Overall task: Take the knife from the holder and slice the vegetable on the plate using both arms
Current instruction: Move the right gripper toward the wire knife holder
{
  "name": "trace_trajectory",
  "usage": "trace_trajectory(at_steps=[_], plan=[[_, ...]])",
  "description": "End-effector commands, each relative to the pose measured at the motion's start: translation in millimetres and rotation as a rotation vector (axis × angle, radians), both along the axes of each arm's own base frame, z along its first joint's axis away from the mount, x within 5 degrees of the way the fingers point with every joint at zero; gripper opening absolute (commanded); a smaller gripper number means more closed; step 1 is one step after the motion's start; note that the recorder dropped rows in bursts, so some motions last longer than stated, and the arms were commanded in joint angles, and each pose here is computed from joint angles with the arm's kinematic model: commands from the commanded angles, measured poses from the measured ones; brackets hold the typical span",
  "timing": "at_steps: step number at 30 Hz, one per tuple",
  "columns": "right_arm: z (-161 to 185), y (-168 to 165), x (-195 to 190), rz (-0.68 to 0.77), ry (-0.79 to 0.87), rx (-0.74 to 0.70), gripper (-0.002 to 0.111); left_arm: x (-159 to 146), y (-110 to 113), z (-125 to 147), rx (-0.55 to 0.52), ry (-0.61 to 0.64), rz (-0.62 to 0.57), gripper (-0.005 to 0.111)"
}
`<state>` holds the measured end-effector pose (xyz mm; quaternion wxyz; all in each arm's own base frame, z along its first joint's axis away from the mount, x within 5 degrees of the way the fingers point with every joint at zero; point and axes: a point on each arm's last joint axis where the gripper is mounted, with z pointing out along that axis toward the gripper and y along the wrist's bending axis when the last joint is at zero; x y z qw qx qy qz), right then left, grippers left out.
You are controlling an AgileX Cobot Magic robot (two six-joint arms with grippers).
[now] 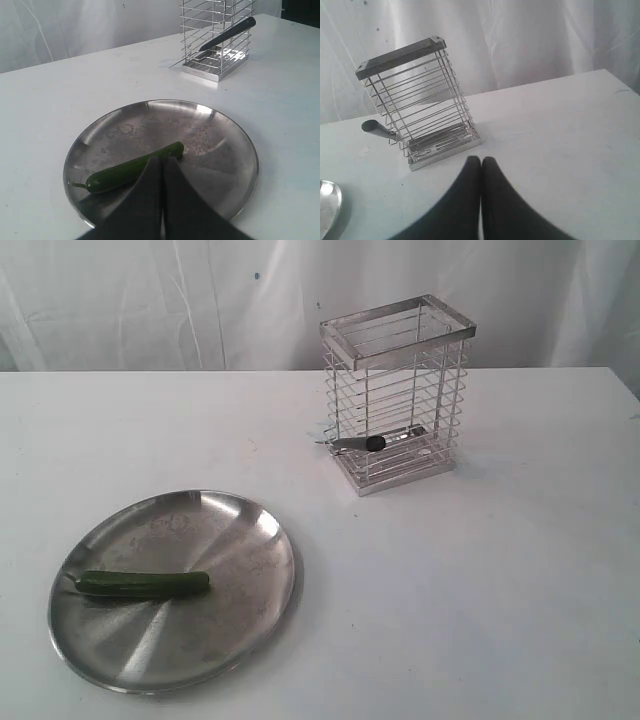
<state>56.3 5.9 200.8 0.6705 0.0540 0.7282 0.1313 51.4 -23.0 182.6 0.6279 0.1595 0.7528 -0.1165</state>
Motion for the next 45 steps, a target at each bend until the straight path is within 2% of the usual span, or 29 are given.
trace_trajectory(at_steps=[1,4,5,7,8,11,14,16,19,22,24,28,30,34,37,39,41,43,45], plan=[[7,2,0,0.015,-0.082,0.133,0.000,0,0,0,-0.008,-0.004,0.006,0.000],[33,3,-5,0.086,-0.324,0.423,0.000,0,0,0,-0.008,-0.004,0.006,0.000],[37,3,-7,0.111,-0.359,0.503,0.000,0,0,0,-0.008,-0.004,0.006,0.000],[42,4,-9,0.170,-0.370,0.705,0.000,0,0,0,-0.008,-0.004,0.006,0.000],[51,8,-11,0.230,-0.325,0.757,0.000,0,0,0,-0.008,-0.004,0.006,0.000],[82,23,-20,0.418,-0.336,0.606,0.000,0,0,0,-0.008,-0.004,0.006,0.000],[125,42,-20,0.591,-0.293,0.377,0.000,0,0,0,-0.008,-0.004,0.006,0.000],[147,52,-8,0.651,-0.197,0.301,0.000,0,0,0,-0.008,-0.004,0.006,0.000],[179,62,21,0.683,-0.137,0.193,0.000,0,0,0,-0.008,-0.004,0.006,0.000],[182,81,67,0.794,0.024,0.294,0.000,0,0,0,-0.008,-0.004,0.006,0.000],[167,91,96,0.828,0.148,0.297,0.000,0,0,0,-0.008,-0.004,0.006,0.000],[123,98,153,0.715,0.362,0.368,0.006,0,0,0,-0.008,-0.004,0.006,0.000],[116,101,164,0.717,0.392,0.410,0.009,0,0,0,-0.008,-0.004,0.006,0.000],[120,108,166,0.843,0.289,0.368,0.009,0,0,0,-0.008,-0.004,0.006,0.000],[144,104,164,0.826,0.120,0.439,0.009,0,0,0,-0.008,-0.004,0.006,0.000],[159,101,161,0.816,0.002,0.431,0.009,0,0,0,-0.008,-0.004,0.006,0.000],[178,96,155,0.778,-0.123,0.385,0.009,0,0,0,-0.008,-0.004,0.006,0.000],[196,86,150,0.681,-0.228,0.365,0.009,0,0,0,-0.008,-0.004,0.006,0.000],[216,76,142,0.580,-0.359,0.279,0.009,0,0,0,-0.008,-0.004,0.006,0.000]])
